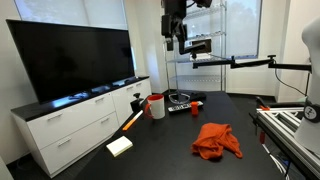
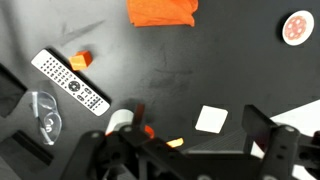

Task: Press a button on the remote control.

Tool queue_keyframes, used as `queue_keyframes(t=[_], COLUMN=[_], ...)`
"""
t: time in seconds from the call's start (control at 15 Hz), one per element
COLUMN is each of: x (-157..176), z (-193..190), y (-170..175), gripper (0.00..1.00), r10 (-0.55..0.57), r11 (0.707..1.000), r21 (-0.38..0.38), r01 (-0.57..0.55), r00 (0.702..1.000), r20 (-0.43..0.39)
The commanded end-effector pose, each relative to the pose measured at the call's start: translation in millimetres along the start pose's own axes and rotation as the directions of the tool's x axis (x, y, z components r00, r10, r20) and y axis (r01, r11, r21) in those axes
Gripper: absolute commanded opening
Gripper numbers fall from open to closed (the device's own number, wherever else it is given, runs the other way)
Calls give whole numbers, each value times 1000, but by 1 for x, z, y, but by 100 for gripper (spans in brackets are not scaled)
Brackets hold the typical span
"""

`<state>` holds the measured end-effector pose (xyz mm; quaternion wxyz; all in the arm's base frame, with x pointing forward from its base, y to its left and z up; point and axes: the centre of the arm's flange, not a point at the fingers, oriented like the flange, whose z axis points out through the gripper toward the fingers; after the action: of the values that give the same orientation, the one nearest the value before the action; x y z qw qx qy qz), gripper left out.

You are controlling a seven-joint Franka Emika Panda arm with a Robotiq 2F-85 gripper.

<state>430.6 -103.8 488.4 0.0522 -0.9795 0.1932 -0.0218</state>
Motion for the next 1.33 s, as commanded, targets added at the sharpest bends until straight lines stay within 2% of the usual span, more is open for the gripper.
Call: queue_keyframes(t=[0.0,0.13,0.2,0.27,0.33,0.47,0.73,0.8,1.13,1.2,1.27], x=[65,85,97,107,115,124,119,112,113,110,107], z=[8,29,32,33,31,26,30,39,44,48,55], y=[26,44,54,65,75,96,126,121,123,119,115], gripper=[100,100,100,100,100,100,100,100,100,100,100], r10=[144,199,296,298,286,150,-27,65,9,-5,-51], r11=[987,975,952,953,957,989,994,996,995,992,989], r21=[54,61,40,18,11,-13,-104,-76,-97,-120,-128], r01=[-152,-215,-303,-303,-289,-149,42,-56,5,23,69], r00=[981,960,946,945,952,984,989,989,989,989,989], r20=[128,199,135,134,110,100,145,131,146,148,141])
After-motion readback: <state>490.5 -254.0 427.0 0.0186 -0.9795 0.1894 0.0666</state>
